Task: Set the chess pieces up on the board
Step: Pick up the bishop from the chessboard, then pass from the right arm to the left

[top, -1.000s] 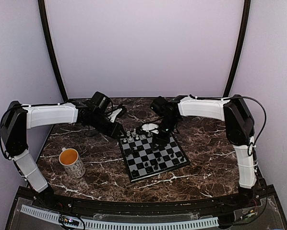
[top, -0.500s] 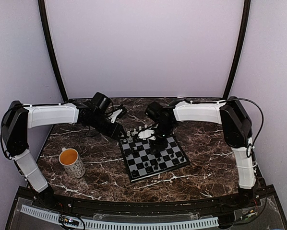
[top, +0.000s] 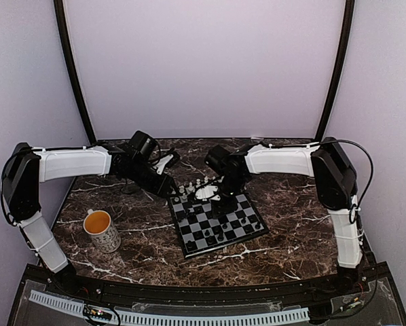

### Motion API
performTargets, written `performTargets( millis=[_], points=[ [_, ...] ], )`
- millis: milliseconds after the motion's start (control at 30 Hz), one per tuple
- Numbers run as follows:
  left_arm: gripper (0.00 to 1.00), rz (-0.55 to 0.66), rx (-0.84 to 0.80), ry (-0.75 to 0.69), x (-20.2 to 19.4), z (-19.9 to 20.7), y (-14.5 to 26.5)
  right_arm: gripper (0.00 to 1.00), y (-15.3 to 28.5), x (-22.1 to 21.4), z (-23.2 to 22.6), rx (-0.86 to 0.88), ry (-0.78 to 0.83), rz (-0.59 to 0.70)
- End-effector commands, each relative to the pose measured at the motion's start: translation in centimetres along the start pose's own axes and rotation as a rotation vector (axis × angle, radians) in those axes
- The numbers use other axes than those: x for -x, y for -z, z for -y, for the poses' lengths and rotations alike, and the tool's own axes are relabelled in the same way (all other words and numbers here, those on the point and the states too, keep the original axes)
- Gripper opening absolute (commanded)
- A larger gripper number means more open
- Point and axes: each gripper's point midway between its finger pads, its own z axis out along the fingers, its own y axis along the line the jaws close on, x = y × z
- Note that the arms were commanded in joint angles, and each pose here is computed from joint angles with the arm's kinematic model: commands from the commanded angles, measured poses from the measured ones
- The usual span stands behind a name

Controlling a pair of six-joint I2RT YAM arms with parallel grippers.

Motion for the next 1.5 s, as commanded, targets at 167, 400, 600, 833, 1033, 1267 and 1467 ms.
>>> performTargets(
  millis=[167, 400, 600, 833, 1033, 1267, 1467],
  points=[
    [0.39, 0.019, -0.059, -0.02, 0.5, 1.0, 0.4, 0.23, -0.7, -2.1, -0.2, 0.014, -0.077, -0.03],
    [0.39, 0.142, -0.162, -0.038, 2.6, 3.2, 1.9, 0.18, 3.3, -0.5, 1.9, 0.025, -0.223, 0.174],
    [0.4, 0.304, -0.25, 0.065, 5.2, 4.9, 4.2, 0.18, 7.9, 1.3, 2.5, 0.078, -0.315, 0.386],
    [0.43, 0.401, -0.487, 0.234, 6.6, 7.7, 3.7, 0.19, 10.9, 3.1, 2.0, 0.092, -0.325, 0.495],
    [0.43, 0.366, -0.555, 0.274, 7.0, 10.6, 1.8, 0.19, 11.9, 3.6, 1.7, 0.093, -0.317, 0.524],
    [0.35, 0.338, -0.594, 0.313, 7.3, 11.6, 0.3, 0.2, 12.7, 4.1, 1.2, 0.108, -0.304, 0.551],
    [0.28, 0.327, -0.602, 0.334, 7.2, 11.4, -0.4, 0.2, 12.9, 4.2, 0.9, 0.121, -0.298, 0.559]
  ],
)
